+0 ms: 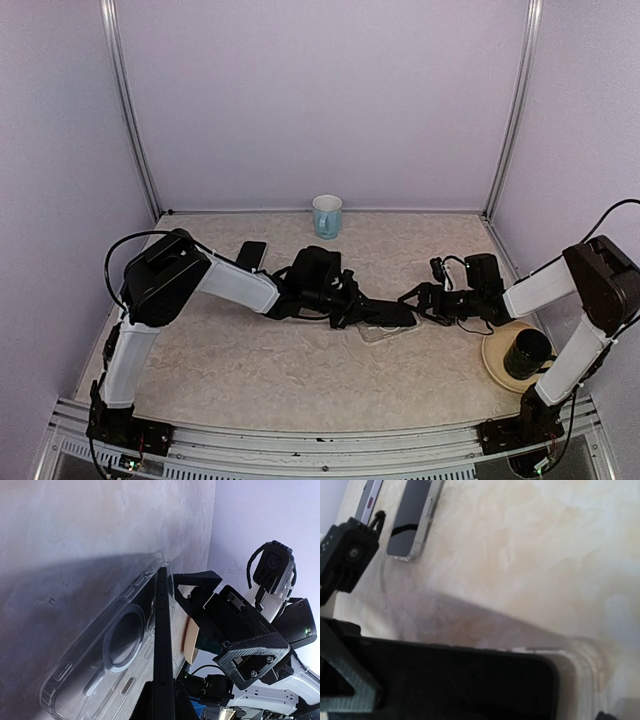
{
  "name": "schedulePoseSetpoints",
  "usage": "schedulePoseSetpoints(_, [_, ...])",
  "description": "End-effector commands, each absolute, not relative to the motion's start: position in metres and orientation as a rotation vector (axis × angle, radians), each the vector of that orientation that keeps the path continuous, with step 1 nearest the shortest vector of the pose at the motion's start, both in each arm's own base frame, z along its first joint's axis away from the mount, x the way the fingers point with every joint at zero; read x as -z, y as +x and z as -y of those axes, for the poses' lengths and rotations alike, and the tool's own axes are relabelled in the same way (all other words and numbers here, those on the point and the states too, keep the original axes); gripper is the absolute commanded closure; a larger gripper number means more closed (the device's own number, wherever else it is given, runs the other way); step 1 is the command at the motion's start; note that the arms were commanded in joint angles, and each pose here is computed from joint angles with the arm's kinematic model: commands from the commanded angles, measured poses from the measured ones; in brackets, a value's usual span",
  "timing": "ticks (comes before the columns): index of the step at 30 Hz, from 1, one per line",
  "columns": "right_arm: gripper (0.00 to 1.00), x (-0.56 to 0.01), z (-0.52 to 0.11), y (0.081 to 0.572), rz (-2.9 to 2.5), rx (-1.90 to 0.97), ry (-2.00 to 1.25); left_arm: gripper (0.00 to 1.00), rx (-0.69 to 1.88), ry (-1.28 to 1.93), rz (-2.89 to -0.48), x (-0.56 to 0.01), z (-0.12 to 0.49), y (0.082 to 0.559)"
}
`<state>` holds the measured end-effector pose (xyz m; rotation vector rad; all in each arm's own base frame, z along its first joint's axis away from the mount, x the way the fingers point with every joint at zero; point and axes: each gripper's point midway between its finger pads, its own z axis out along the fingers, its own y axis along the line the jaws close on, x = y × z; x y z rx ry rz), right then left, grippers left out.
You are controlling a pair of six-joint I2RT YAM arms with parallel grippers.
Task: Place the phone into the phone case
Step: Install the phone into the phone case.
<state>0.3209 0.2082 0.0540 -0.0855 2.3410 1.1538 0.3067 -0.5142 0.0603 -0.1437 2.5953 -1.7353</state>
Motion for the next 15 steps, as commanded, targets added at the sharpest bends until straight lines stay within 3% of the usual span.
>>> schedulePoseSetpoints(1, [0.00, -0.0512, -0.2152, 0.3082, -2.367, -1.182, -0.092, 1.00, 1.725, -0.204, -2.578, -0.0553, 0.5093, 0.3102])
schedulePoseSetpoints(15, [0.00, -0.0541, -0.2241, 0.3011, -2.368, -1.191, -0.107, 1.00, 1.733, -0.245, -2.586, -0.0469, 0.5056, 0.3077])
